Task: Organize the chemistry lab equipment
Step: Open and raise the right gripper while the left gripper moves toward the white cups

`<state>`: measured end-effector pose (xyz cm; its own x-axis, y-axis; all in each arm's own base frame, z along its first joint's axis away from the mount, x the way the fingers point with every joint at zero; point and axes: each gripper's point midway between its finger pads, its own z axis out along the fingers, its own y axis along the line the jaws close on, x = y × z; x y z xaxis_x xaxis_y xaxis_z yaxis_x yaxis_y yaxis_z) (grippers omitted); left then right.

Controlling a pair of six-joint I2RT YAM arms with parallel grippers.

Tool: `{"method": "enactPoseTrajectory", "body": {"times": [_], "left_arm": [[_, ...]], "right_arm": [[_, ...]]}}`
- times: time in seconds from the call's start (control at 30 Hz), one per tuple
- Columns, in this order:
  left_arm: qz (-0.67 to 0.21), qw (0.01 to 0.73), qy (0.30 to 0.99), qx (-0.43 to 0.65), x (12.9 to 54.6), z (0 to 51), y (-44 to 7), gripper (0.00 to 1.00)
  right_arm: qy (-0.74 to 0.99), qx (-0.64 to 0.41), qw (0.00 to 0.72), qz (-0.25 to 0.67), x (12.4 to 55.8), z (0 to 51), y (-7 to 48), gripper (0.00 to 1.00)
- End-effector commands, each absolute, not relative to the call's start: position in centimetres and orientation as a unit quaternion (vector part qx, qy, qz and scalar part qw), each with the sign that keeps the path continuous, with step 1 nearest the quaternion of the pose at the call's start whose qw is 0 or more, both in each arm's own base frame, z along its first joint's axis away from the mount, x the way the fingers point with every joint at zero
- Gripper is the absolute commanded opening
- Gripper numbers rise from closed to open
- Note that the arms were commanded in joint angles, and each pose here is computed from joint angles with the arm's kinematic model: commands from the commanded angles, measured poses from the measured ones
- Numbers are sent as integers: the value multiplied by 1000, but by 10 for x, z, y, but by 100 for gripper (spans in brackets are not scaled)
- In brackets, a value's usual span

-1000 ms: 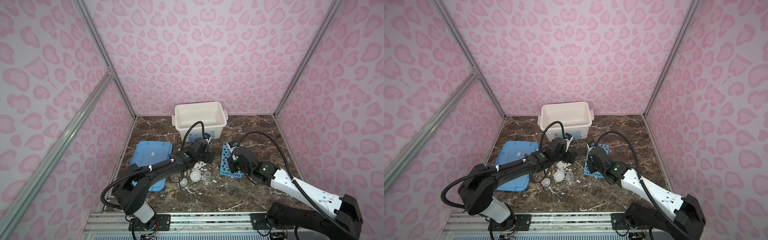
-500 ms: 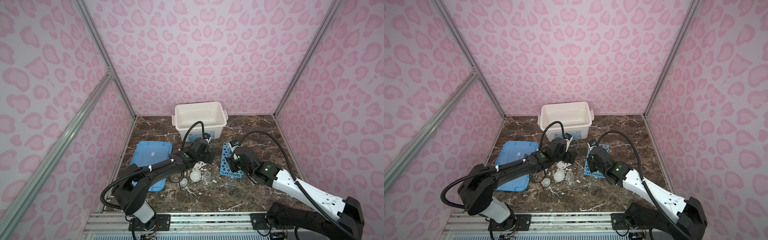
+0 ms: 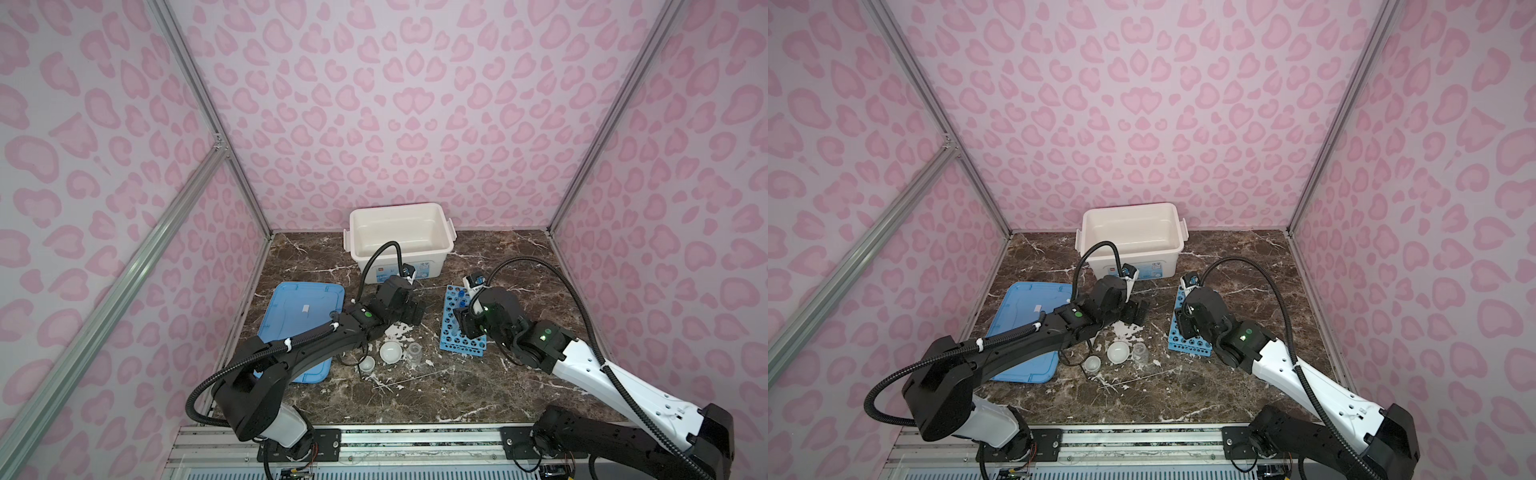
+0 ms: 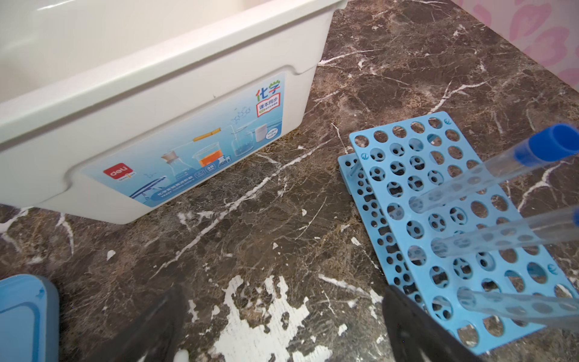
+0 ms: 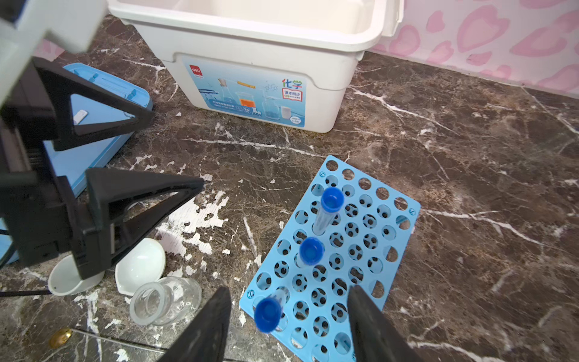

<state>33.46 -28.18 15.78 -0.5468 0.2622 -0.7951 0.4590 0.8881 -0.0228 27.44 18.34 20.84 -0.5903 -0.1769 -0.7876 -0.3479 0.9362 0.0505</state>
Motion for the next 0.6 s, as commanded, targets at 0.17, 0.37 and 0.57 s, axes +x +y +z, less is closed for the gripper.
{"method": "enactPoseTrajectory", "body": {"times": [0.17, 0.37, 0.57], "left_arm": [[-84, 443, 878, 163, 330, 166, -253, 98], [-32, 426, 895, 130, 318, 164, -219, 98], [-10, 404, 911, 81, 296, 161, -185, 98]], "right_arm": [[870, -127, 459, 130, 291, 233, 174, 66], [862, -100, 478, 136, 306, 244, 158, 70], [863, -87, 476, 144, 318, 242, 152, 71]]}}
